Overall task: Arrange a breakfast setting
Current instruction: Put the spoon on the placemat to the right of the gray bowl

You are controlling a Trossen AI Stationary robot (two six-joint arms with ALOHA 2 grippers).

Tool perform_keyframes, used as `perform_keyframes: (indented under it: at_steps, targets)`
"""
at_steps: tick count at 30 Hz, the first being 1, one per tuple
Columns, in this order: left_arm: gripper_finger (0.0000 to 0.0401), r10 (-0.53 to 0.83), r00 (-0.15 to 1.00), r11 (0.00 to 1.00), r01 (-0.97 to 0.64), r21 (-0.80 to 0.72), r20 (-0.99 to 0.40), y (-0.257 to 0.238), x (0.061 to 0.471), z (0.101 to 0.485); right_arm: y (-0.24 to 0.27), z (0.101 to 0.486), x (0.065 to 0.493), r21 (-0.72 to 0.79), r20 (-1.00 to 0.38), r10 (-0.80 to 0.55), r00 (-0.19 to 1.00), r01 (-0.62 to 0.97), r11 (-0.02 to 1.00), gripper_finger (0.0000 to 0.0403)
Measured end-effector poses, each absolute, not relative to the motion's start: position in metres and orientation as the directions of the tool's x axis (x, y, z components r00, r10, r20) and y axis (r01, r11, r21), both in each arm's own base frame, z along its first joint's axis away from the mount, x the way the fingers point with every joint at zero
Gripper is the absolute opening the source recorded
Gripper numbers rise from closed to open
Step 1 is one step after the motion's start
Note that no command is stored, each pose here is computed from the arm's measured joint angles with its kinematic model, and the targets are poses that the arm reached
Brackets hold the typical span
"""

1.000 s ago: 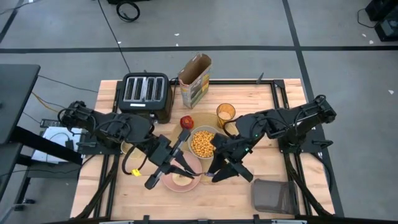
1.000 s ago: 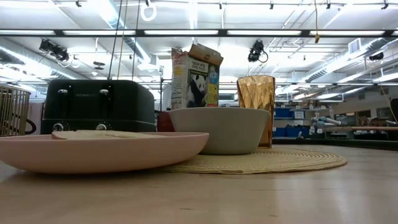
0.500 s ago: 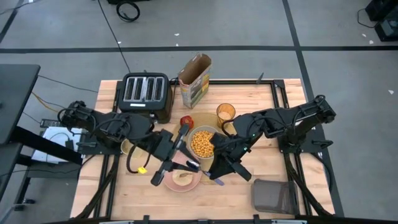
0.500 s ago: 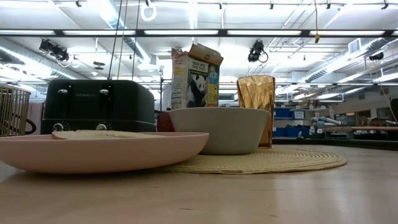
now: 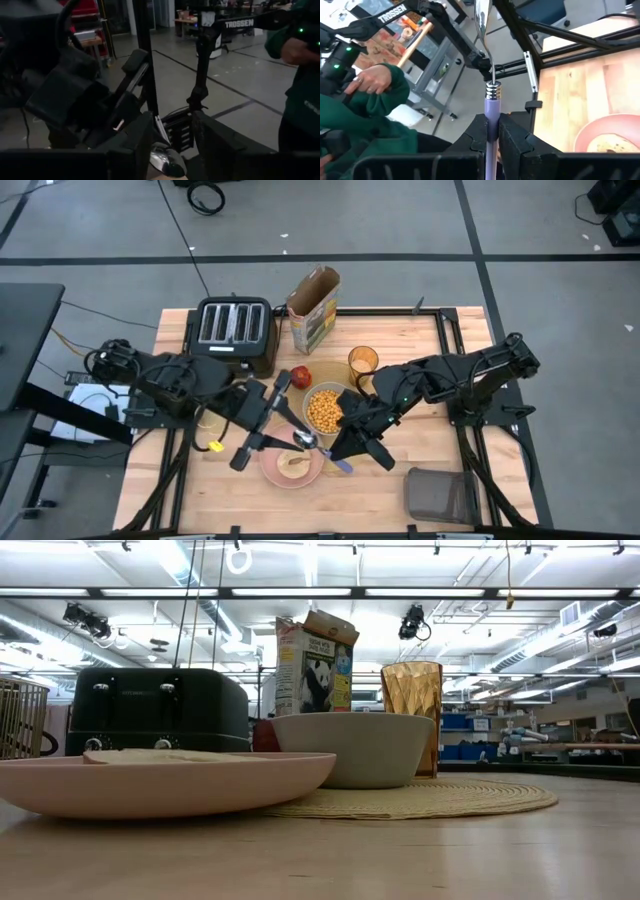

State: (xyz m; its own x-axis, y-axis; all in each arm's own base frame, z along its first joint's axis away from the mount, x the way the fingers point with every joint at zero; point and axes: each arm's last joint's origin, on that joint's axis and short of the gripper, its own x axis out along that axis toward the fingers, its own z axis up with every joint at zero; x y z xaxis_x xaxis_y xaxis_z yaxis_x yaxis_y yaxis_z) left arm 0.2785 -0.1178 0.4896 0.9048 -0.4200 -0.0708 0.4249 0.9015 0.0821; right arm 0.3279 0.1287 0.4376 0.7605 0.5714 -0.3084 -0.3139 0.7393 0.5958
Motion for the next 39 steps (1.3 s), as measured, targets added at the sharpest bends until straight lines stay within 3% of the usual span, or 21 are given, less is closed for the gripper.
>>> perform_keyframes:
  at_steps: [9,15,24,31,39]
  targets:
    - [0.0153,-0.363,0.931,0.93,0.365,0.05,-0.044,-0.112,0.273,0.495,0.127,0.437,0.328,0.585,-0.319,0.544,0.776,-0.291,0.757,0.0029]
    - [0.0176,-0.32,0.946,0.947,0.321,0.017,-0.043,-0.103,0.248,0.506,0.126,0.436,0.328,0.576,-0.328,0.524,0.786,-0.273,0.77,0.0029]
    - [0.0178,-0.161,0.979,0.984,0.15,-0.096,-0.125,-0.113,0.206,0.508,0.122,0.443,0.323,0.516,-0.312,0.452,0.836,-0.25,0.819,0.0029]
    - [0.0185,-0.119,0.989,0.985,0.107,-0.133,-0.082,-0.129,0.231,0.502,0.118,0.461,0.318,0.439,-0.191,0.416,0.889,-0.302,0.846,0.0029]
    - [0.0246,-0.097,0.995,0.986,0.094,-0.134,-0.013,-0.129,0.261,0.499,0.117,0.466,0.318,0.38,-0.142,0.377,0.915,-0.302,0.874,0.0029]
